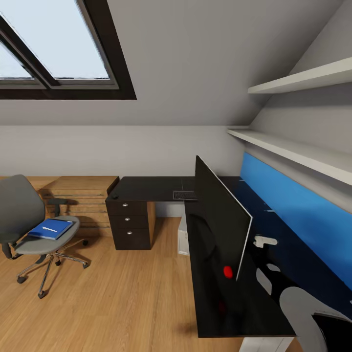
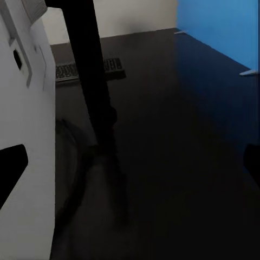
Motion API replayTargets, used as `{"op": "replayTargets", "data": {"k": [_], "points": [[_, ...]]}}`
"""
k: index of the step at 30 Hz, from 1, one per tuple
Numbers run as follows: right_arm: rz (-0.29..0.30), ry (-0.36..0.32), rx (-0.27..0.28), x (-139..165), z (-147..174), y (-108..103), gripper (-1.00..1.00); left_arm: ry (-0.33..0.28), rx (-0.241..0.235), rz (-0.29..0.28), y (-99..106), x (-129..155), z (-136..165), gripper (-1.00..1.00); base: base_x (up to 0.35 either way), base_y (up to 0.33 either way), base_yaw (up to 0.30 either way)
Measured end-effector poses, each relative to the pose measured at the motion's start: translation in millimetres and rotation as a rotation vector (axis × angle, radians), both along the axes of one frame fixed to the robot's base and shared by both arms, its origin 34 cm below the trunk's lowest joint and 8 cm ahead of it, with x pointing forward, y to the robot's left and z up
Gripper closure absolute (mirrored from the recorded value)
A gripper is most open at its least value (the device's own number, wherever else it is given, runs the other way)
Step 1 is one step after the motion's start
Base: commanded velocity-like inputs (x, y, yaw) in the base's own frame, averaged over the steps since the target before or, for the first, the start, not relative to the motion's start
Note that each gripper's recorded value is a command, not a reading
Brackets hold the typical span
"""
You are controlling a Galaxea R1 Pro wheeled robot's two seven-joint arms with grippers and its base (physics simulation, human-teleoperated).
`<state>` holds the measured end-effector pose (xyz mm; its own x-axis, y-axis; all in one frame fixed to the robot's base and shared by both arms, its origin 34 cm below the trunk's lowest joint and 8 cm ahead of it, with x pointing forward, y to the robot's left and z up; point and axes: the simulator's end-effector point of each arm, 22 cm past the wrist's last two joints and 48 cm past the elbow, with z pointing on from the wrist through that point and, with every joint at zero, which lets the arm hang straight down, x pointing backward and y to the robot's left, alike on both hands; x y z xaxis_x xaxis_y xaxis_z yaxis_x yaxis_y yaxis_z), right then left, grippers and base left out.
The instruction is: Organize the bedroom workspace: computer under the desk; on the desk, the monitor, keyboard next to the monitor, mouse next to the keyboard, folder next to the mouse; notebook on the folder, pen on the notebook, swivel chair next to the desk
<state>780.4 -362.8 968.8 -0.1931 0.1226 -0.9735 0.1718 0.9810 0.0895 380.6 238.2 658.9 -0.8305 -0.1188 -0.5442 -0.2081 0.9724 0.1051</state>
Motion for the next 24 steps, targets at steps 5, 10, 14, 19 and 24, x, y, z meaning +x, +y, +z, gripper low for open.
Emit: {"op": "replayTargets", "data": {"k": [5, 10, 14, 19, 24], "points": [[-0.011, 0.002, 0.015, 0.5, -1.4, 14.1, -1.00, -0.003, 0.001, 0.000, 0.3, 0.9, 0.8, -1.00, 0.000, 0.000, 0.125], [-0.009, -0.001, 0.018, 0.4, 0.5, 18.7, -1.00, -0.008, 0.001, 0.000, 0.4, 2.5, 2.1, -1.00, 0.000, 0.000, 0.186], [-0.008, -0.005, 0.019, 0.5, 3.2, 19.9, -1.00, -0.012, 0.001, 0.000, 0.4, 3.9, 3.2, -1.00, 0.000, 0.000, 0.193], [-0.008, -0.011, 0.021, 0.7, 7.0, 20.0, -1.00, -0.018, 0.002, 0.001, 1.2, 5.6, 4.6, -1.00, 0.000, 0.000, 0.194], [-0.009, -0.017, 0.021, 0.8, 10.6, 20.0, -1.00, -0.023, 0.007, 0.003, 4.7, 7.3, 6.0, -1.00, 0.000, 0.000, 0.194]]}}
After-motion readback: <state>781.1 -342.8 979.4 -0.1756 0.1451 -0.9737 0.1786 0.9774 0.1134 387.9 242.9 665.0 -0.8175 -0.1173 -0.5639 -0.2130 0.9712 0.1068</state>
